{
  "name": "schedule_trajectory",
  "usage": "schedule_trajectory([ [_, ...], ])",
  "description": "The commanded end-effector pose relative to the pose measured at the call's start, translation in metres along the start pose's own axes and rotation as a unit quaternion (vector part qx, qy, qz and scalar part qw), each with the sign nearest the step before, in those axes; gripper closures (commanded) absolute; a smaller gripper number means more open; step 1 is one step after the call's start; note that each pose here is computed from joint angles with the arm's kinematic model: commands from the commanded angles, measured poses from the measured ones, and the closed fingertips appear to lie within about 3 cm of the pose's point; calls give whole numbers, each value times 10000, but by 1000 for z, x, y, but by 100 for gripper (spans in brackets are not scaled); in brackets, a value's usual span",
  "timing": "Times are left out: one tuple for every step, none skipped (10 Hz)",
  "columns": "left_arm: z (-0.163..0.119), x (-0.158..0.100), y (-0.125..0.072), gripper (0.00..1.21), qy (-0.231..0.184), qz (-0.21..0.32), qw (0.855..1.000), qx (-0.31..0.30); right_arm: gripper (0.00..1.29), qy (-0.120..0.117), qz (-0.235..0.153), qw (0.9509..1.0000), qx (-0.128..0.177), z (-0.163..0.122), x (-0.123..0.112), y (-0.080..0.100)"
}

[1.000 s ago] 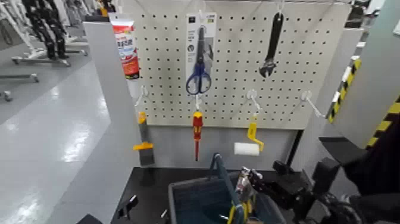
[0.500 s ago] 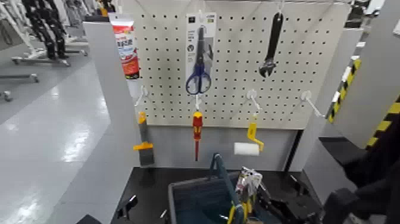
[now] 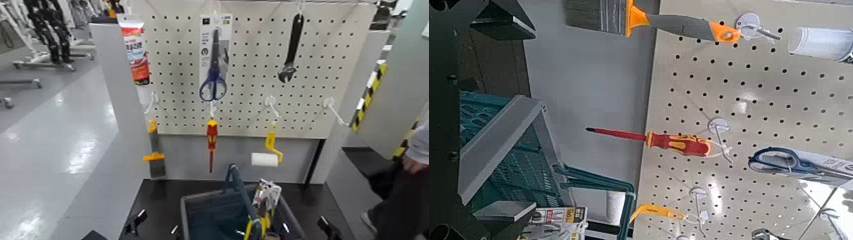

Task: Put the yellow pliers into the crate.

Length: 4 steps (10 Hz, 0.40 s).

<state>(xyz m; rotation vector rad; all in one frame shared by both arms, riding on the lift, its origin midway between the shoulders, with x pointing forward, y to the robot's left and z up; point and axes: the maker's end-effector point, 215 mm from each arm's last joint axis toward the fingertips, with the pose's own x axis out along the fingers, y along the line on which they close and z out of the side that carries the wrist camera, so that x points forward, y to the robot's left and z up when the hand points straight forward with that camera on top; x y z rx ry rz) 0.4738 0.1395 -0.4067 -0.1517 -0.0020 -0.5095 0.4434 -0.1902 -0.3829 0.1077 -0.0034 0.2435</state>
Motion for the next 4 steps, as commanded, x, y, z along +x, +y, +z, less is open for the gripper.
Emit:
schedule_trajectory([
  [-1, 0, 0, 10, 14, -1, 10000, -7, 16, -66, -171, 9998, -32, -8, -26, 9],
  [-1, -1, 0, 10, 23, 4, 10000, -3, 16, -56, -245, 9997, -44, -10, -33, 7],
  [-2, -2, 0, 10, 29, 12, 10000, -4, 16, -62, -385, 9992, -102, -9, -34, 4],
  [-1, -1, 0, 10, 22, 3, 10000, -1, 15, -28, -386, 9992, -108, -10, -34, 4],
])
